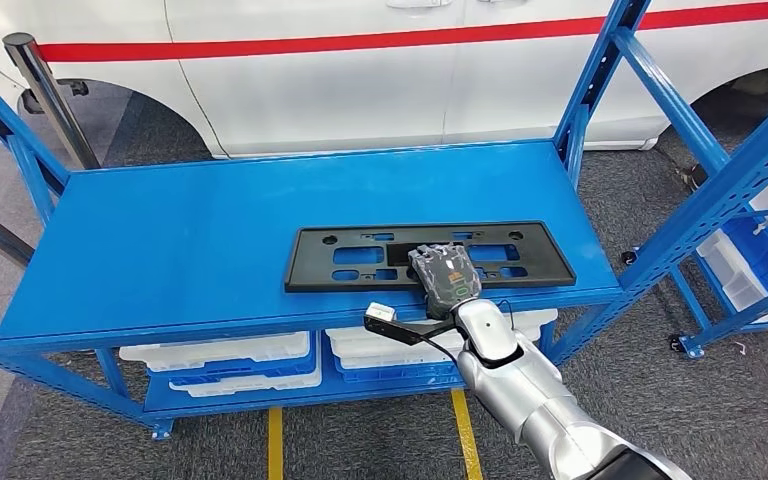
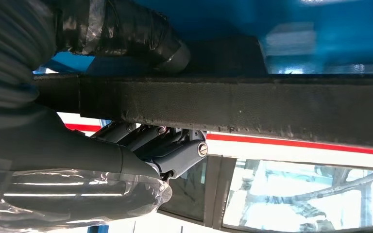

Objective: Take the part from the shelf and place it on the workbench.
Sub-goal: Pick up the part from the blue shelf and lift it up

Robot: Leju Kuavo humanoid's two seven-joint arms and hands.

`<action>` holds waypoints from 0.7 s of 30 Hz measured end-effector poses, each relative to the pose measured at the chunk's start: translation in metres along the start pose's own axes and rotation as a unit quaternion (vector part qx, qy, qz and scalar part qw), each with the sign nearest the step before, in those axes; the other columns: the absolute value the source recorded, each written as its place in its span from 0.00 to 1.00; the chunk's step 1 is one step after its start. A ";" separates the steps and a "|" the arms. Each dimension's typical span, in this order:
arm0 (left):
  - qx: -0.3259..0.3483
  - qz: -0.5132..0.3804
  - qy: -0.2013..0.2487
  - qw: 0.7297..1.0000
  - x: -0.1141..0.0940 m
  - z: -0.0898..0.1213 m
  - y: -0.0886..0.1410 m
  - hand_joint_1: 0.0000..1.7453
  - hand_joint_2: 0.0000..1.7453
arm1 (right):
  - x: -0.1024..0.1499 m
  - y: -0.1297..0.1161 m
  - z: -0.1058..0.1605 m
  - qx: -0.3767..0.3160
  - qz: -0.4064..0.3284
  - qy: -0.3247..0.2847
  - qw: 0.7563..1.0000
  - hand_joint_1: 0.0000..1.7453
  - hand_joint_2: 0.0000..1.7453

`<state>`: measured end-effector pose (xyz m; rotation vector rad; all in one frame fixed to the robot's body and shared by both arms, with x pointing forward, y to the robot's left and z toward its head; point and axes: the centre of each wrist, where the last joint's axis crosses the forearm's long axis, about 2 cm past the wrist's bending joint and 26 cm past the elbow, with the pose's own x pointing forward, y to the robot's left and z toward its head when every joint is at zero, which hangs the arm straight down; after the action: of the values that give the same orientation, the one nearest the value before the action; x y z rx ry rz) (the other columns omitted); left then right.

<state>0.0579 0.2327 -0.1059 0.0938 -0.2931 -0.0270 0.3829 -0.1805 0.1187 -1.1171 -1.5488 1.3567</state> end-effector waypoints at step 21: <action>0.023 -0.001 0.005 1.000 0.000 0.000 0.001 0.00 1.00 | -0.002 0.000 0.000 -0.001 0.004 0.000 1.000 0.99 1.00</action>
<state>0.0579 0.2340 -0.1059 0.1399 -0.2843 -0.0228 0.3832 -0.1826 0.1185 -1.1252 -1.5475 1.3614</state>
